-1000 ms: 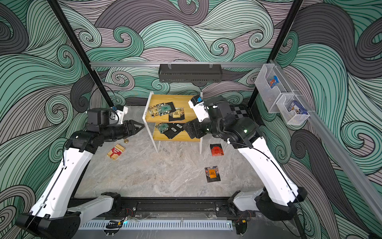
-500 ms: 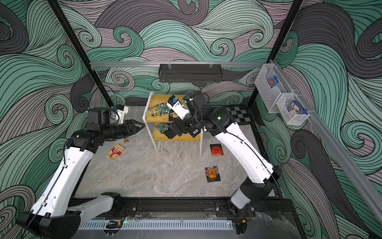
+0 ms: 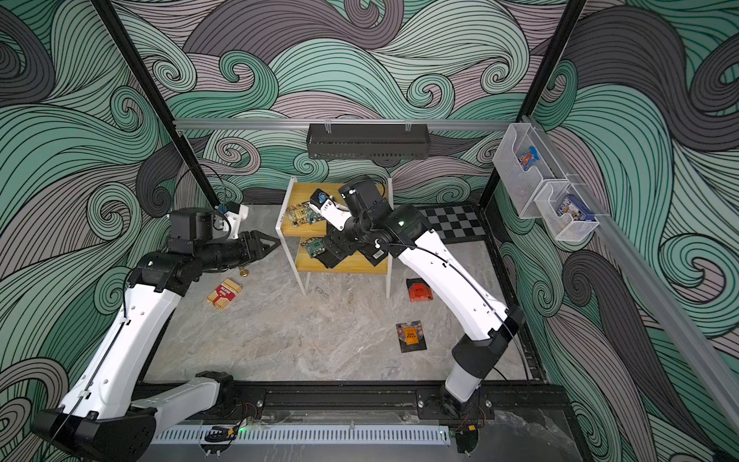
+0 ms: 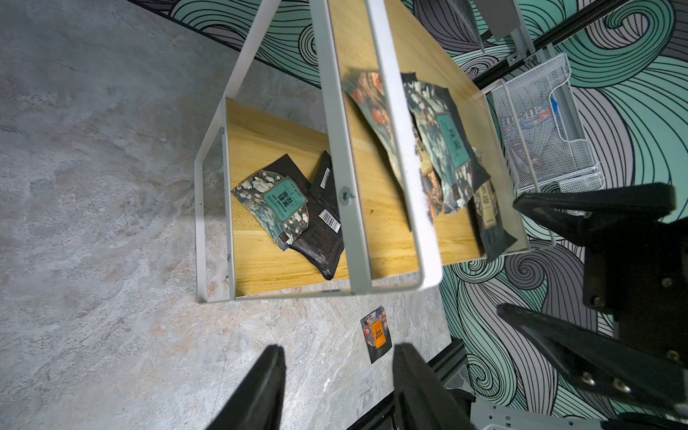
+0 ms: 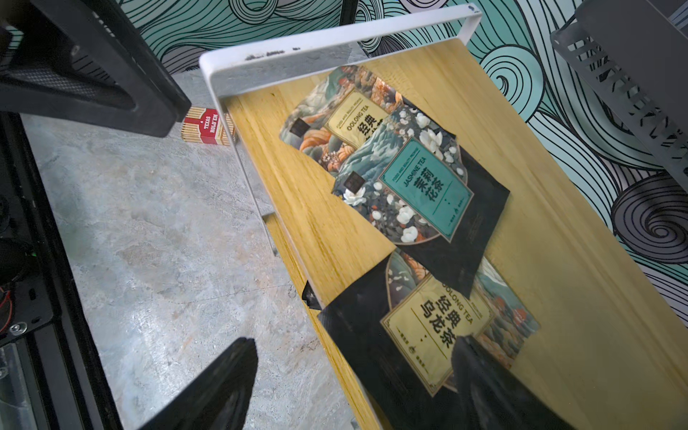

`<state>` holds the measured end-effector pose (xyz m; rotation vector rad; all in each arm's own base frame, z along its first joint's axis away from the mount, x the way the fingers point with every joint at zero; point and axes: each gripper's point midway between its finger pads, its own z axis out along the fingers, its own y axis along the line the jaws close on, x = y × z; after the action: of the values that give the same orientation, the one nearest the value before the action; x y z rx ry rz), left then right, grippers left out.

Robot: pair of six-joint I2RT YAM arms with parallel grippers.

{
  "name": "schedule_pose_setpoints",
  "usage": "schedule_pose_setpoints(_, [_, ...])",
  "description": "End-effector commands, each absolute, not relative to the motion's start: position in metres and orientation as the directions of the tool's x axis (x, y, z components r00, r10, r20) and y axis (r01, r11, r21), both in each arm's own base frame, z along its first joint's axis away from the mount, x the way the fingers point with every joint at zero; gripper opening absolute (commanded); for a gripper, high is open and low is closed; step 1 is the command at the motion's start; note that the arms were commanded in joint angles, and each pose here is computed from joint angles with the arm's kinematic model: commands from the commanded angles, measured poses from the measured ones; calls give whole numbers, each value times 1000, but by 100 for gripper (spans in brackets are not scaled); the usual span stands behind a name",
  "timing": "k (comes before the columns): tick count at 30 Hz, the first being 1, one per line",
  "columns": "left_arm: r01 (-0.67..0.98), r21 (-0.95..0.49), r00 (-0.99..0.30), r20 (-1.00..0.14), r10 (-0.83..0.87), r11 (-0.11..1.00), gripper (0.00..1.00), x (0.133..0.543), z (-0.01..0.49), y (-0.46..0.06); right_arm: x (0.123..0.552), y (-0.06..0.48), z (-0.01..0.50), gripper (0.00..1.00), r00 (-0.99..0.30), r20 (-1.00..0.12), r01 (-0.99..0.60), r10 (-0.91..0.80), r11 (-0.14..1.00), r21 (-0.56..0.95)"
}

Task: Remove the tea bags from the shelf
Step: Pick up the tea bag from the shelf.

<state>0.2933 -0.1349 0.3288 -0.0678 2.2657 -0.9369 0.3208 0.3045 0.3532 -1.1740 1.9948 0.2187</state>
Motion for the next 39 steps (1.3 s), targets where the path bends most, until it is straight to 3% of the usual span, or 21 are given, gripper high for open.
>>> schedule_pose_setpoints(1, [233,-640,-751,-597,-283,732,50,293,343,-138,325,306,356,84,-237,-713,-787,-660,560,-258])
schedule_pose_setpoints(15, [224,-642,-755,-590,-285,734,50,291,337,-137,321,286,330,71,-295,-681,-748,-670,606,-272])
schedule_pose_setpoints(39, [222,-645,-760,-585,-284,731,50,288,335,-138,318,263,368,22,-240,-741,-673,-627,657,-338])
